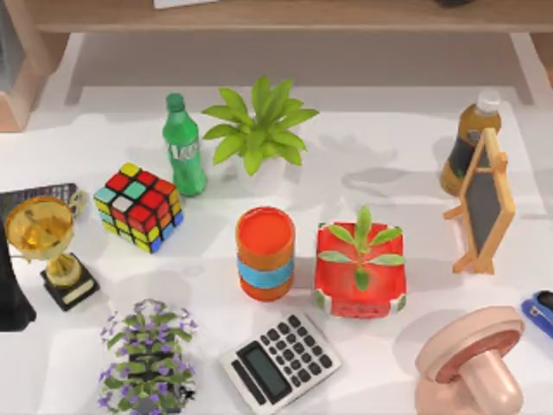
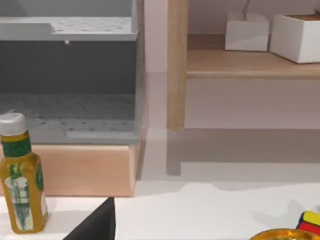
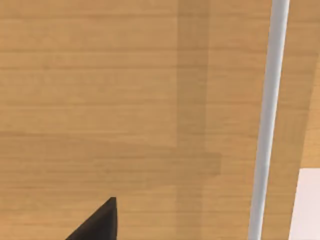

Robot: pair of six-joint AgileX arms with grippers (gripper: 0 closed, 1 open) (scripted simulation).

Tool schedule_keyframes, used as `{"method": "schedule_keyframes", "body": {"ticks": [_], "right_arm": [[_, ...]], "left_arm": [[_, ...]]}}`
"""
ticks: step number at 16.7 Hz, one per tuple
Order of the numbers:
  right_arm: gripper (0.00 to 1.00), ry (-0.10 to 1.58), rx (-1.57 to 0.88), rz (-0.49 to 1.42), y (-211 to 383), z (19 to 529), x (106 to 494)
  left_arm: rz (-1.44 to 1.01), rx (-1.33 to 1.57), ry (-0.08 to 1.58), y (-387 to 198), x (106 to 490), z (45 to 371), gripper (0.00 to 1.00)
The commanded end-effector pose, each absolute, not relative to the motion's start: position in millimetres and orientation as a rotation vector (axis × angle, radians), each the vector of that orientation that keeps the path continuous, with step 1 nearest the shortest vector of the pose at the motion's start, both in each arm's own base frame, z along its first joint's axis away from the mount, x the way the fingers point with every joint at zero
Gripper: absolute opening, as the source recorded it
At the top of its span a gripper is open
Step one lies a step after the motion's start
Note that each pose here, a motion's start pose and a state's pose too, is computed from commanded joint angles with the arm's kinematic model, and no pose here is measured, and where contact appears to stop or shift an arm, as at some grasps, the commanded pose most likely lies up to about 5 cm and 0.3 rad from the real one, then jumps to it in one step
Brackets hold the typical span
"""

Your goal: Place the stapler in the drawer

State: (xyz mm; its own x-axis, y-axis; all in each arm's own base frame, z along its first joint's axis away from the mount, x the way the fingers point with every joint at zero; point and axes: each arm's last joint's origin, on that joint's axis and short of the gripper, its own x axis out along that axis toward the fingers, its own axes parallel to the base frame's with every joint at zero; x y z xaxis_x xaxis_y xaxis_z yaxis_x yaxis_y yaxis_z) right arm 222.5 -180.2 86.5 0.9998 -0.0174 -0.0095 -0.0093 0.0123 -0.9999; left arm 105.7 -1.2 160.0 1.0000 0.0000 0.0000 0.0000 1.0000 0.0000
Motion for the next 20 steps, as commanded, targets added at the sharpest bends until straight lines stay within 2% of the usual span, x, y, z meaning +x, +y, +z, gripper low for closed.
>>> {"method": "schedule_keyframes", "body": {"ticks": [6, 12, 16, 20], "right_arm": [[1.00, 0.203, -1.387, -0.073, -205, 99, 222], [1.00, 0.540, -0.943, -0.033, -208, 110, 229], [1.00, 0.789, -0.643, 0.099, -172, 123, 248], [1.00, 1.055, -0.465, 0.287, -105, 143, 266]], "left_arm": [[0.000, 0.000, 0.000, -1, 106, 160, 1.00], [0.000, 0.000, 0.000, -1, 106, 160, 1.00], [0.000, 0.000, 0.000, -1, 106, 160, 1.00], [0.000, 0.000, 0.000, -1, 106, 160, 1.00]]}}
